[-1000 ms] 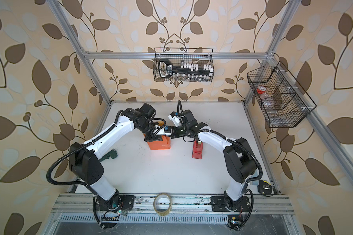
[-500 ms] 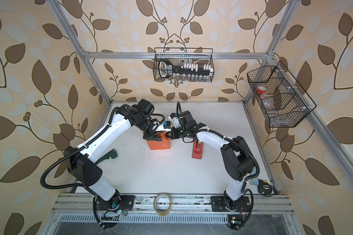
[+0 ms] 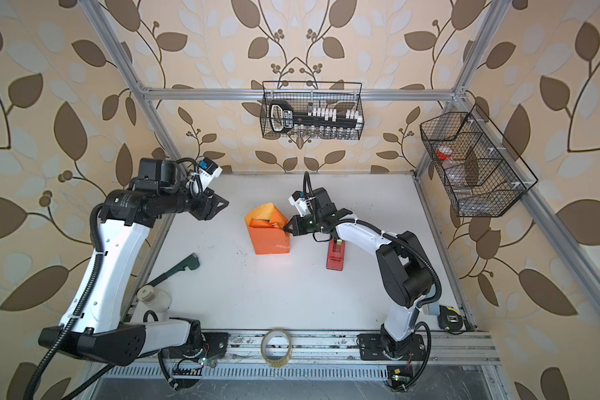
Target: Wrap the gift box in paper
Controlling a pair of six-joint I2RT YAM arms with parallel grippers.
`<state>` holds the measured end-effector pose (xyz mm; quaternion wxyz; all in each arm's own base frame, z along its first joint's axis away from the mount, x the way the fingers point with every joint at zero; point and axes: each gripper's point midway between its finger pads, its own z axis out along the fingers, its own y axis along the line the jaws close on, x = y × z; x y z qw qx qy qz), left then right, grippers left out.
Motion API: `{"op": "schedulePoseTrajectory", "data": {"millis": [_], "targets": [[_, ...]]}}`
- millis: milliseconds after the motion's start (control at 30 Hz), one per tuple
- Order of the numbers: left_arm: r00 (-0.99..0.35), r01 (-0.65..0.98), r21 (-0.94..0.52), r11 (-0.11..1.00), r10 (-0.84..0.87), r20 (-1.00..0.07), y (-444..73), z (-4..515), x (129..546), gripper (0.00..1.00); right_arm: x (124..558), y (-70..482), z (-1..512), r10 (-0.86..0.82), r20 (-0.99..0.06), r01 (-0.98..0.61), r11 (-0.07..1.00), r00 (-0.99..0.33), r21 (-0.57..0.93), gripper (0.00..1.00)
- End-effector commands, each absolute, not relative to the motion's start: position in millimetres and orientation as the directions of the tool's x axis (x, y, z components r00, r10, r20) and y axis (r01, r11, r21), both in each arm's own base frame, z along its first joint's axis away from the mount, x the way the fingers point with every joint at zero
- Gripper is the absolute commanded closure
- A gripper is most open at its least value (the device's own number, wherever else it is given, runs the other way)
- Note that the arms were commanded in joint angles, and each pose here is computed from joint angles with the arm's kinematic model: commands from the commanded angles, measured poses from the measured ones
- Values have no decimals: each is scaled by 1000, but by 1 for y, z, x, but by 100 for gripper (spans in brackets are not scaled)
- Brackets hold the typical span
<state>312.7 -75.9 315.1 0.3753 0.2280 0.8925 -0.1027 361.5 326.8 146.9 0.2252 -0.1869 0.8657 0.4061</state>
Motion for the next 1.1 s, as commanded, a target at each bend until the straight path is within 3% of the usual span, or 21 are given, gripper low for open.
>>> {"op": "schedulePoseTrajectory", "data": {"millis": [0, 67, 200, 533, 1067], "targets": [[-751, 352, -140, 925, 190, -632, -70, 262, 322, 55, 349, 326, 115, -189, -469, -472, 630, -863, 616, 100], [-777, 336, -209, 918, 144, -613, -77, 245, 325, 75, 346, 327, 115, -194, -468, -475, 630, -862, 614, 100], [-819, 311, -391, 866, 36, -573, -99, 223, 331, 100, 344, 326, 111, -203, -463, -476, 636, -863, 607, 100], [-873, 270, -650, 710, -104, -477, -138, 216, 350, 100, 345, 320, 108, -201, -458, -467, 652, -866, 598, 100], [-923, 178, -678, 714, -117, -365, -153, 174, 335, 100, 343, 321, 106, -200, -457, -466, 652, -867, 598, 100]]}}
